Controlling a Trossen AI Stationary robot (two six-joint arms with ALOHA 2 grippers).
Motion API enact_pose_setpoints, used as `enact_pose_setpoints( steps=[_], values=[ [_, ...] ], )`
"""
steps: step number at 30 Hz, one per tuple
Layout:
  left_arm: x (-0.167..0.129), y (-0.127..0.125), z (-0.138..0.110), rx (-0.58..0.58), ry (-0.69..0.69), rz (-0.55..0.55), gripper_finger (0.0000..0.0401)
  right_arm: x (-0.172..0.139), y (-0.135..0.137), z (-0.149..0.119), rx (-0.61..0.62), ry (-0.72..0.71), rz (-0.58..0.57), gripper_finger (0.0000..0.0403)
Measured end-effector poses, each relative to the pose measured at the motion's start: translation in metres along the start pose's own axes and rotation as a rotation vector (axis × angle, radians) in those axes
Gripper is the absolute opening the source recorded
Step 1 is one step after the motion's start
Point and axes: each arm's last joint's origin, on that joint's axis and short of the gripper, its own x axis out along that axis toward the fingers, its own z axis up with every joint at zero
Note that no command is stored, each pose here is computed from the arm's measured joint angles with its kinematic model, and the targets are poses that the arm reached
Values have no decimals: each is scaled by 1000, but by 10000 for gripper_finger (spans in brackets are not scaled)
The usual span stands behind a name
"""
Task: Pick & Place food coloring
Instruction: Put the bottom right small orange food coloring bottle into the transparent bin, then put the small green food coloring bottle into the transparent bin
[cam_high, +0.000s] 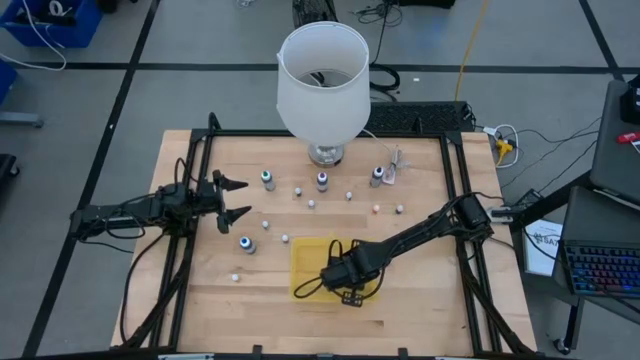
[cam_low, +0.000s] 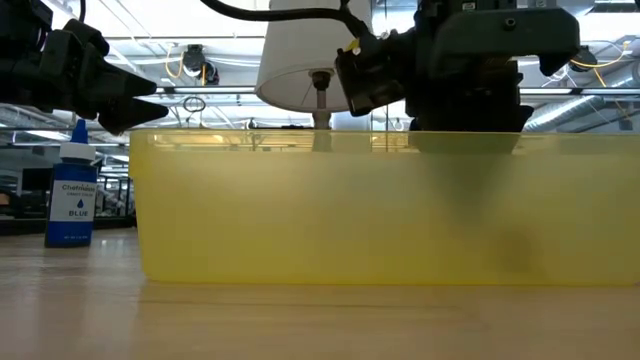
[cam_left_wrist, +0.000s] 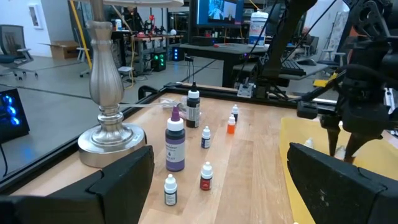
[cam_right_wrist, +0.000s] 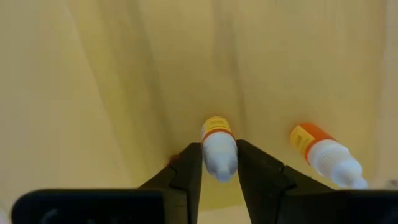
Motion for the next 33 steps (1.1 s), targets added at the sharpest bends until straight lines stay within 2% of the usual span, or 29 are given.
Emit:
enact_pose_setpoints(
  steps=[13,21,28,33],
  values=[
    [0,0,0,0,0,0,365,-9,-1,-1,45,-7,6,133],
    [0,0,0,0,0,0,365,-50,-6,-9,82,-83,43,130],
    [0,0,0,0,0,0,365,-94,-23,-28,140,-168,-53,122],
    [0,0,0,0,0,0,365,-122,-36,-42,136,-241,-132,121]
  ],
)
